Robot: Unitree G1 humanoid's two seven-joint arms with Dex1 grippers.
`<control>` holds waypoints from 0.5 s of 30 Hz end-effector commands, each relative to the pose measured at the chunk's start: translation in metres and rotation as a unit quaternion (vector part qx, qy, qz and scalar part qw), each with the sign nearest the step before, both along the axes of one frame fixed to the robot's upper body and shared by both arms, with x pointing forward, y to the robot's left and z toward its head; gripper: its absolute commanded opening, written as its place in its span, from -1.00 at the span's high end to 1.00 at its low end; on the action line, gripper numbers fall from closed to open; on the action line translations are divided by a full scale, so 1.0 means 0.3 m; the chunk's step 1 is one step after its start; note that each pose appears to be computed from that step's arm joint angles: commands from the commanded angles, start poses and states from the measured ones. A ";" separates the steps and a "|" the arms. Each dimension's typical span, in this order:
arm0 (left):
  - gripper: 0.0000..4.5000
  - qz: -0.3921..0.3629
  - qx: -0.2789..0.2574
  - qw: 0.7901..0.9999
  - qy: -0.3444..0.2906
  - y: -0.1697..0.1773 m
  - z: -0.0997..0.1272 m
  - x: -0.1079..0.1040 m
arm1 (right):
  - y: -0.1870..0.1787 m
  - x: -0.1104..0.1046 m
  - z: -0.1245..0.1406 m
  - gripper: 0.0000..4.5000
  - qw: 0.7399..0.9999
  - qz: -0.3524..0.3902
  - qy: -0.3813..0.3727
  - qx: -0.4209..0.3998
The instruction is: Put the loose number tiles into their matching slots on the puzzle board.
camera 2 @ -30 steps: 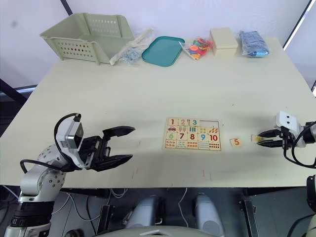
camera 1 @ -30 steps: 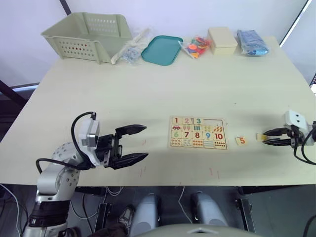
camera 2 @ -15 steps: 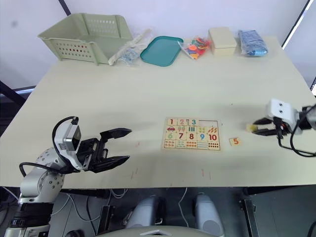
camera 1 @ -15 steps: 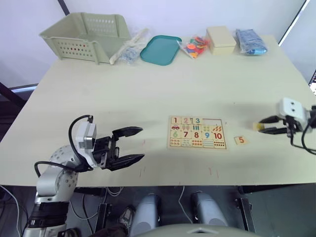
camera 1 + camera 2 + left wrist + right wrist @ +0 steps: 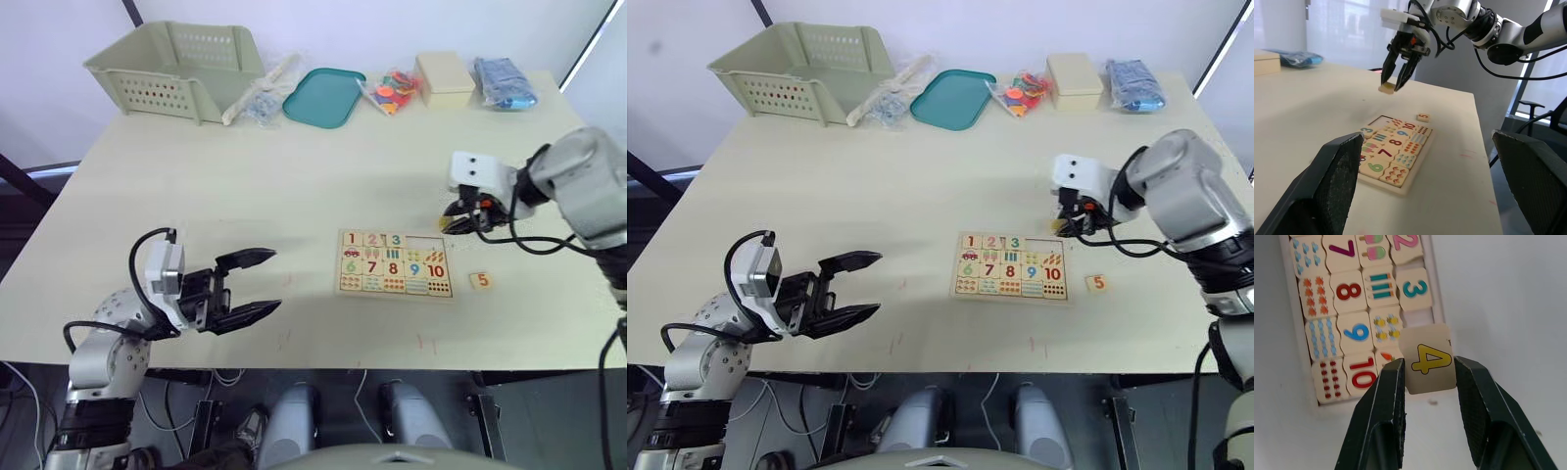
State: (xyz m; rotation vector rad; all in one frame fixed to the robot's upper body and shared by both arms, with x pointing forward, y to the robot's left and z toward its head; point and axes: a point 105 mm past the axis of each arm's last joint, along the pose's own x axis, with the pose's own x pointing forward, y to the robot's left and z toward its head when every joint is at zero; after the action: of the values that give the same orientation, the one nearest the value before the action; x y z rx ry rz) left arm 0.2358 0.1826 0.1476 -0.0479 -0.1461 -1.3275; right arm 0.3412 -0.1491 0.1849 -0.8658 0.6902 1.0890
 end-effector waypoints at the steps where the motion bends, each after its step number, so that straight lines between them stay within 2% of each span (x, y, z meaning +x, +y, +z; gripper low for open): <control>1: -1.00 0.010 0.003 1.000 -0.019 0.017 0.025 -0.005 | -0.003 0.024 0.019 0.40 1.000 -0.013 -0.016 -0.009; 15: -1.00 0.023 0.003 1.000 -0.015 0.014 0.010 -0.012 | 0.045 0.076 -0.072 0.40 0.999 0.002 0.008 -0.044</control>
State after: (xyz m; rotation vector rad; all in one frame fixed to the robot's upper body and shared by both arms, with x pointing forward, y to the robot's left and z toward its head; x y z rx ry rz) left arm 0.2347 0.1867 0.1429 -0.0525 -0.1345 -1.2826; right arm 0.3599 -0.1374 0.1528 -0.8988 0.7909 1.0903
